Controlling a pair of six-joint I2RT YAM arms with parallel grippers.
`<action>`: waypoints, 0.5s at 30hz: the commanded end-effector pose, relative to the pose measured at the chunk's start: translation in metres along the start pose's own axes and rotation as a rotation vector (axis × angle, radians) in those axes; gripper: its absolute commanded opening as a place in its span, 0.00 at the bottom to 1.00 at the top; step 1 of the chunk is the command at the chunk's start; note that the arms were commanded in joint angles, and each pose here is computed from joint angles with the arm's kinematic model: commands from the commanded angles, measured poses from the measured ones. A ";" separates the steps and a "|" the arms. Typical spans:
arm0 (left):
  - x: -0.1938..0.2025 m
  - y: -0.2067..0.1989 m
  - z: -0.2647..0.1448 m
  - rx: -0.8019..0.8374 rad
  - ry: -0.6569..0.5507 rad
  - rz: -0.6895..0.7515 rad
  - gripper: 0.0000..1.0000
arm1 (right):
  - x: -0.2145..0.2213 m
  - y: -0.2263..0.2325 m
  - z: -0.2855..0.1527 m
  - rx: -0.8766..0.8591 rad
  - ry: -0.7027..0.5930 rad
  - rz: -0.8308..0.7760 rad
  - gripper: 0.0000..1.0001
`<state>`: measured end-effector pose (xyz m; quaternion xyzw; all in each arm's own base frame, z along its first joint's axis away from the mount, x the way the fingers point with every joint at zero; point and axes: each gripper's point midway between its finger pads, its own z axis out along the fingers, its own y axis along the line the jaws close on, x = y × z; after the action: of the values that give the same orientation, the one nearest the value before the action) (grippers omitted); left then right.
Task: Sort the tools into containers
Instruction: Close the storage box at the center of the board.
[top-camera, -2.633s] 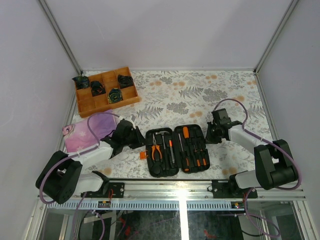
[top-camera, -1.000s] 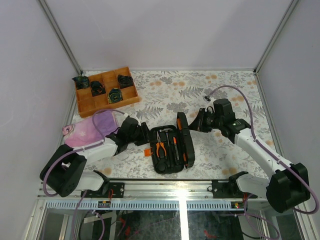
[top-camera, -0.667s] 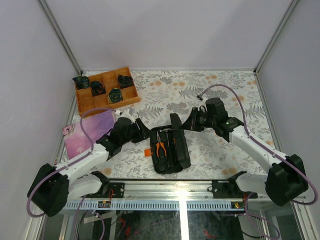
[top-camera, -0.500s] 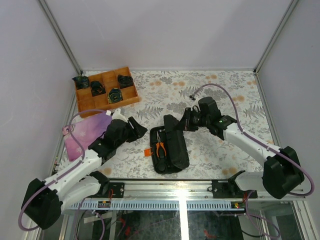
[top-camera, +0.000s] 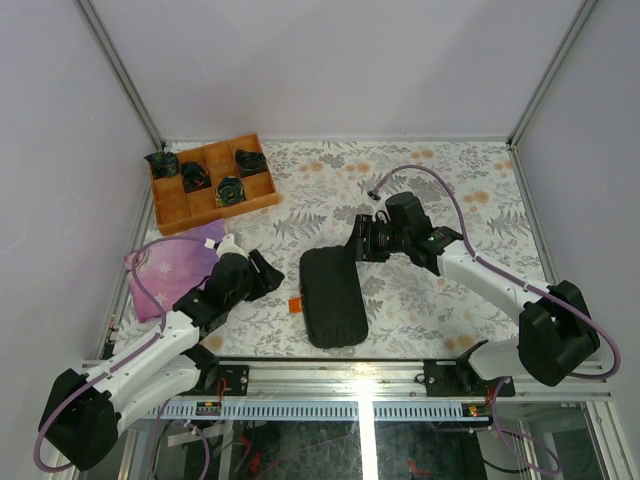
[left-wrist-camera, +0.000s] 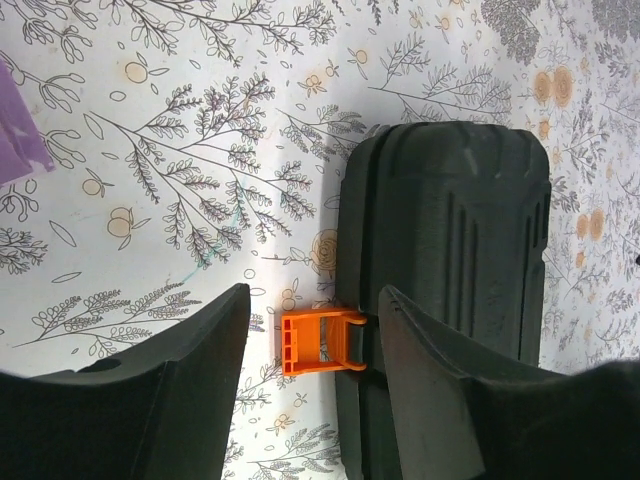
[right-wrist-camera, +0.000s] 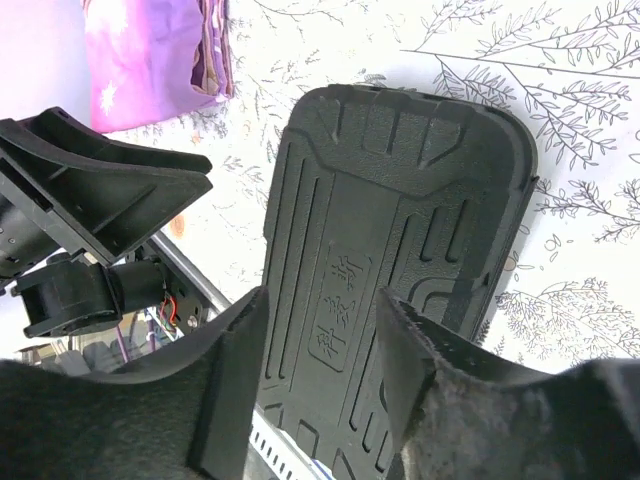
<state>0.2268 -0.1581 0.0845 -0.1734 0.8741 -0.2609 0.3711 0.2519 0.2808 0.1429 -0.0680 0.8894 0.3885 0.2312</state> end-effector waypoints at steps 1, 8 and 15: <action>-0.008 -0.003 0.000 0.006 -0.037 -0.009 0.53 | -0.009 0.008 0.001 0.012 -0.019 -0.059 0.58; 0.002 -0.009 0.004 0.046 0.008 0.008 0.56 | -0.001 -0.018 -0.002 0.129 -0.026 -0.109 0.89; 0.018 -0.019 0.010 0.113 0.082 -0.004 0.78 | 0.030 -0.019 0.017 0.051 0.094 -0.087 0.99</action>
<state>0.2224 -0.1702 0.0727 -0.1569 0.8841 -0.2766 0.3424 0.2474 0.2694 0.1166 -0.0929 0.9105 0.3312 0.2296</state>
